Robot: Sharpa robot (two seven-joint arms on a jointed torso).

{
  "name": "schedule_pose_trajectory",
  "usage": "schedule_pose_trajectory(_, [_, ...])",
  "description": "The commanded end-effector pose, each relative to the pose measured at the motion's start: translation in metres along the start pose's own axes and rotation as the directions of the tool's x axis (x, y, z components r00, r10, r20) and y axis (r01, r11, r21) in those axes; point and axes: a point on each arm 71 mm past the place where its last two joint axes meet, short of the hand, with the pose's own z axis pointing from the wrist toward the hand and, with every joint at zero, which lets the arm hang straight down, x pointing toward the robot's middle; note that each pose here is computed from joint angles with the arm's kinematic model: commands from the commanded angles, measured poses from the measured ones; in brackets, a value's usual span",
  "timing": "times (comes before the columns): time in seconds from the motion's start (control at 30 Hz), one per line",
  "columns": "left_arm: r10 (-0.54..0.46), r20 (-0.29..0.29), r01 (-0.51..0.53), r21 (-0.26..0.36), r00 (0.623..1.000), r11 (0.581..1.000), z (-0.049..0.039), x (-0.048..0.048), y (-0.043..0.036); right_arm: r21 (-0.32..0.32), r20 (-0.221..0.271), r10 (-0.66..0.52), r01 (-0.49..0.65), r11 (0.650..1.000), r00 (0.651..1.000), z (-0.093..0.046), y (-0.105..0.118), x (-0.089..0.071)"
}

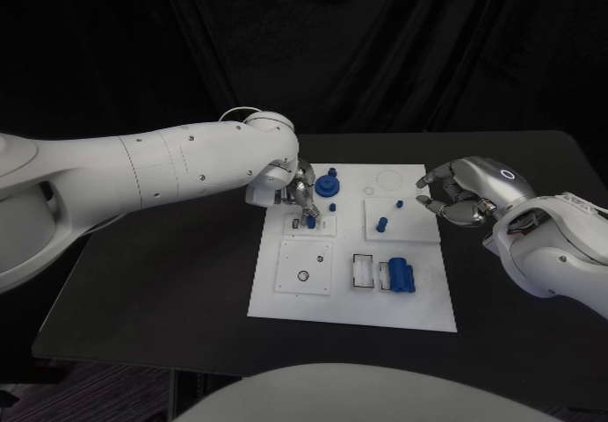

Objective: Assemble the parts on the task board

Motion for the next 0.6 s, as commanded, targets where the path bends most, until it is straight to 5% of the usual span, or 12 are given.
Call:
schedule_pose_trajectory(0.03, [0.008,0.000,-0.008,0.000,1.000,1.000,0.0011,0.0025,-0.0006,0.010,-0.005,-0.002,0.002,1.000,1.000,-0.0004,-0.0006,0.0008])
schedule_pose_trajectory(0.6, [-0.017,0.033,0.017,0.018,0.999,1.000,-0.0020,0.0067,0.0009,0.022,-0.016,-0.007,0.007,1.000,1.000,-0.0002,-0.0022,0.0017])
